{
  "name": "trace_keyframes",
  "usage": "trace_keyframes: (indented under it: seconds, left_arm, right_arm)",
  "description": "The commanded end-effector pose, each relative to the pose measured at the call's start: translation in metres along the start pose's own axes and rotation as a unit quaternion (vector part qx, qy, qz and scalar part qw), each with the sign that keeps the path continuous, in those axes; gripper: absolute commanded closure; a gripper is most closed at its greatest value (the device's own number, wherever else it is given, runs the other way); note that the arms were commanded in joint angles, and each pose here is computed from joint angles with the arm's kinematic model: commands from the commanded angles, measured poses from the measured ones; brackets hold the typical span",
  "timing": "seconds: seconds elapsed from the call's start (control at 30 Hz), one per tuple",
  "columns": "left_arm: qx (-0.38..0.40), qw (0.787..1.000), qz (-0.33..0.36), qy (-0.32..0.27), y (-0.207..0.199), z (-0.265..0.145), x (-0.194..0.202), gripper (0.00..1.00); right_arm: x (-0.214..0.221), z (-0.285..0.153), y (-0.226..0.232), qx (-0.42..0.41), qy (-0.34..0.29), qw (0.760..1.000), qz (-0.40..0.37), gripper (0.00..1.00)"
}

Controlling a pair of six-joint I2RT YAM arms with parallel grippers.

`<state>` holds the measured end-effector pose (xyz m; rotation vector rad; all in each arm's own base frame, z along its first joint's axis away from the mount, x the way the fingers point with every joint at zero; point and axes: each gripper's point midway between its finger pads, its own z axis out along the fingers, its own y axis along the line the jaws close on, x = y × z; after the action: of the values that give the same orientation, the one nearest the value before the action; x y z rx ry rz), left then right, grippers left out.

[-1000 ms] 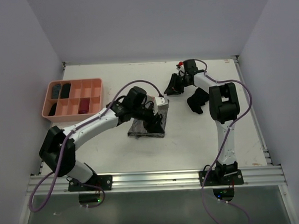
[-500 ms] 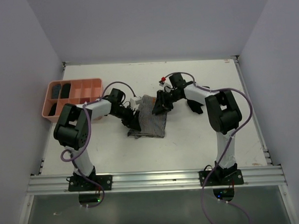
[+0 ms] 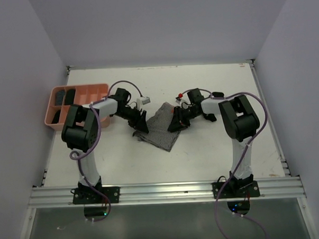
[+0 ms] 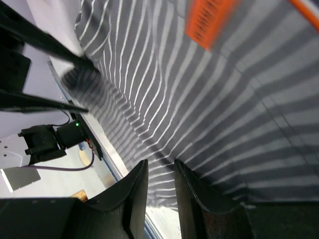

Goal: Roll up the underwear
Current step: Fold the underwear

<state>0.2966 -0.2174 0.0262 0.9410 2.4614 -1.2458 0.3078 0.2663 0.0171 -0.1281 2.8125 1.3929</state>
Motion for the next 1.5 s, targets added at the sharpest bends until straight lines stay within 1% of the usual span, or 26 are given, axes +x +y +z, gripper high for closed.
trace_keyframes:
  seconds: [0.0,0.1,0.13,0.2,0.27,0.3,0.4,0.53,0.63,0.77,0.87,0.97,1.0,1.07,1.17,1.2,1.27,1.3,1.37,1.4,1.47]
  left_arm:
    - [-0.105,0.989,0.103,0.012,0.041,-0.024,-0.017,0.47]
    - [-0.119,0.98,0.154,-0.034,0.014,-0.049,-0.039,0.46]
    - [-0.143,0.973,0.17,-0.055,0.007,-0.063,-0.051,0.46]
    - [-0.149,0.974,0.157,-0.062,0.003,-0.068,-0.051,0.45]
    - [-0.139,0.978,0.142,-0.061,0.005,-0.07,-0.052,0.45]
    - [-0.141,0.979,0.132,-0.066,0.008,-0.073,-0.057,0.45]
    - [-0.135,0.984,0.101,-0.054,0.026,-0.064,-0.054,0.45]
    - [-0.093,0.995,0.041,-0.021,0.042,-0.037,-0.031,0.46]
    - [-0.073,0.997,0.01,-0.009,0.044,-0.026,-0.018,0.48]
    - [-0.026,1.0,-0.016,0.003,0.028,-0.02,0.0,0.51]
    - [-0.008,0.999,-0.032,0.013,0.016,-0.02,0.013,0.51]
    - [-0.022,0.998,-0.046,0.034,0.012,-0.024,0.029,0.51]
    - [-0.03,0.997,-0.062,0.045,0.012,-0.024,0.041,0.52]
    - [-0.056,0.995,-0.063,0.054,0.015,-0.028,0.049,0.52]
    - [-0.085,0.992,-0.068,0.056,0.02,-0.032,0.052,0.61]
    - [-0.098,0.992,-0.065,0.044,0.024,-0.033,0.046,0.69]
    - [-0.113,0.992,-0.056,0.03,0.026,-0.037,0.037,0.75]
    - [-0.116,0.992,-0.054,0.023,0.025,-0.037,0.032,0.86]
    - [-0.131,0.991,-0.04,0.014,0.027,-0.042,0.019,0.96]
    - [-0.161,0.987,-0.022,0.014,0.03,-0.046,0.012,1.0]
    - [-0.211,0.977,0.019,0.013,0.036,-0.054,0.0,1.0]
  right_arm:
    - [0.017,0.006,-0.034,0.066,0.005,0.998,0.005,0.67]
    - [0.019,0.006,-0.038,0.07,0.01,0.997,0.004,0.67]
    - [0.021,0.007,-0.039,0.071,0.014,0.997,0.007,0.67]
    - [0.022,0.008,-0.04,0.069,0.019,0.997,0.009,0.68]
    - [0.024,0.009,-0.041,0.069,0.02,0.997,0.009,0.68]
    - [0.025,0.008,-0.041,0.069,0.02,0.997,0.009,0.68]
    - [0.03,0.008,-0.045,0.072,0.029,0.997,0.005,0.68]
    - [0.035,0.008,-0.049,0.079,0.039,0.996,0.001,0.68]
    - [0.038,0.009,-0.054,0.084,0.043,0.996,0.004,0.68]
    - [0.038,0.009,-0.055,0.085,0.042,0.995,0.002,0.67]
    - [0.035,0.008,-0.054,0.087,0.039,0.995,-0.001,0.67]
    - [0.035,0.007,-0.053,0.088,0.038,0.995,-0.002,0.67]
    - [0.035,0.007,-0.053,0.088,0.04,0.995,-0.001,0.67]
    - [0.036,0.008,-0.054,0.088,0.039,0.995,-0.002,0.67]
    - [0.037,0.008,-0.055,0.087,0.041,0.995,-0.001,0.67]
    - [0.037,0.009,-0.055,0.088,0.041,0.995,0.0,0.67]
    - [0.037,0.009,-0.054,0.085,0.042,0.995,0.001,0.67]
    - [0.036,0.009,-0.054,0.084,0.042,0.996,0.0,0.67]
    - [0.035,0.009,-0.051,0.08,0.042,0.996,-0.001,0.67]
    - [0.035,0.008,-0.05,0.08,0.043,0.996,0.001,0.67]
    - [0.035,0.007,-0.048,0.076,0.045,0.996,-0.001,0.67]
